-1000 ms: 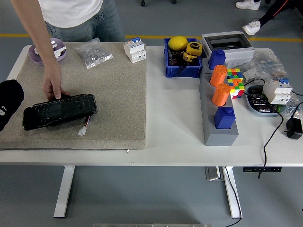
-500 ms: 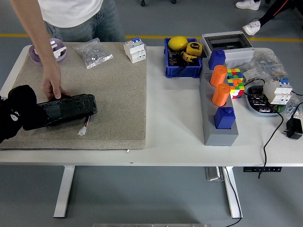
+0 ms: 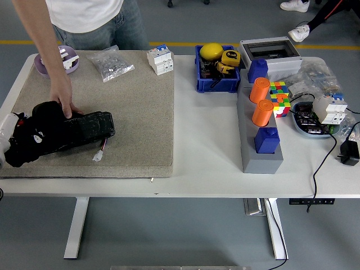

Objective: Pick the rag up,wipe the panel,place it on the desk

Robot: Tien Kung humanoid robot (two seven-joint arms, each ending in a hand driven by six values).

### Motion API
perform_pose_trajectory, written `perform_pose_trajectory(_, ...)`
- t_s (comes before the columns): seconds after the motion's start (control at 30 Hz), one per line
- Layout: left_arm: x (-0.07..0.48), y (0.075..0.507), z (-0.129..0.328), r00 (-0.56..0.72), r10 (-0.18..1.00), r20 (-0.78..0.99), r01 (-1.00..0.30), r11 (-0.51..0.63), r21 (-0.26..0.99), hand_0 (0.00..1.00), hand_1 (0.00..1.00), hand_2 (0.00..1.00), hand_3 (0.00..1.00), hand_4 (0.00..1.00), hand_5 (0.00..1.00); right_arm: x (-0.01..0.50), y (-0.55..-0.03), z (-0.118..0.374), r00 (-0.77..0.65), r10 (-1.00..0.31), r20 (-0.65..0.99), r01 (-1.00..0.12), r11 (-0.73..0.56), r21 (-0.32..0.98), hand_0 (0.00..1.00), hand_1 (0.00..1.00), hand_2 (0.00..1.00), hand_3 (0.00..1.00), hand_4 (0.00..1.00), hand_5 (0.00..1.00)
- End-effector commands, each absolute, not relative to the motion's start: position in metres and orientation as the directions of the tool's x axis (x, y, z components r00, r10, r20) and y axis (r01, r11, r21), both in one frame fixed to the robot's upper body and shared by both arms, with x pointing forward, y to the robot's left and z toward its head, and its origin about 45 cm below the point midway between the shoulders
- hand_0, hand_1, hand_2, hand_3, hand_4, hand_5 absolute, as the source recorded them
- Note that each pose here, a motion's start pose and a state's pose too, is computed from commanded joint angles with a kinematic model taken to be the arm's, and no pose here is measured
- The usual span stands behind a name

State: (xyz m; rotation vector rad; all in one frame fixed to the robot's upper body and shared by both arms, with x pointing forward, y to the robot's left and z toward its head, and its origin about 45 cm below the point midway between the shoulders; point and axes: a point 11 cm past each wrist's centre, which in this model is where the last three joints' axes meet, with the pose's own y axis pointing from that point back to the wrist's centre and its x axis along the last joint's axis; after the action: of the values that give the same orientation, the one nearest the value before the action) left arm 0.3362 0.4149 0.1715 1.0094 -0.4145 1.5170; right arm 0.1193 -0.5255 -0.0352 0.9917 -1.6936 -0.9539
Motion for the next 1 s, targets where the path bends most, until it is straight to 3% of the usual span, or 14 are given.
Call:
perform_pose_trajectory(0.7,0.356,0.366,0.167,0.170,0.627,0.760,-0.948,-0.106,0.300,0.268,0.273,0.541,0.446,0.048,0.002,0.119,-0.526,-0.035,-0.241,-0.915,0.325,-0.197,0.374,0.906,0.759,0.592,0.701,0.683,0.998,0.635)
perform_pose_trajectory(1.0,0.370,0.334,0.170,0.242,0.561,0.792,-0.950,-0.029,0.311,0.268,0.275,0.543,0.446,0.051,0.002,0.122,-0.526,-0.034,-0.243,-0.916,0.319,-0.204,0.370,0.906,0.758,0.589,0.701,0.683,0.998,0.636)
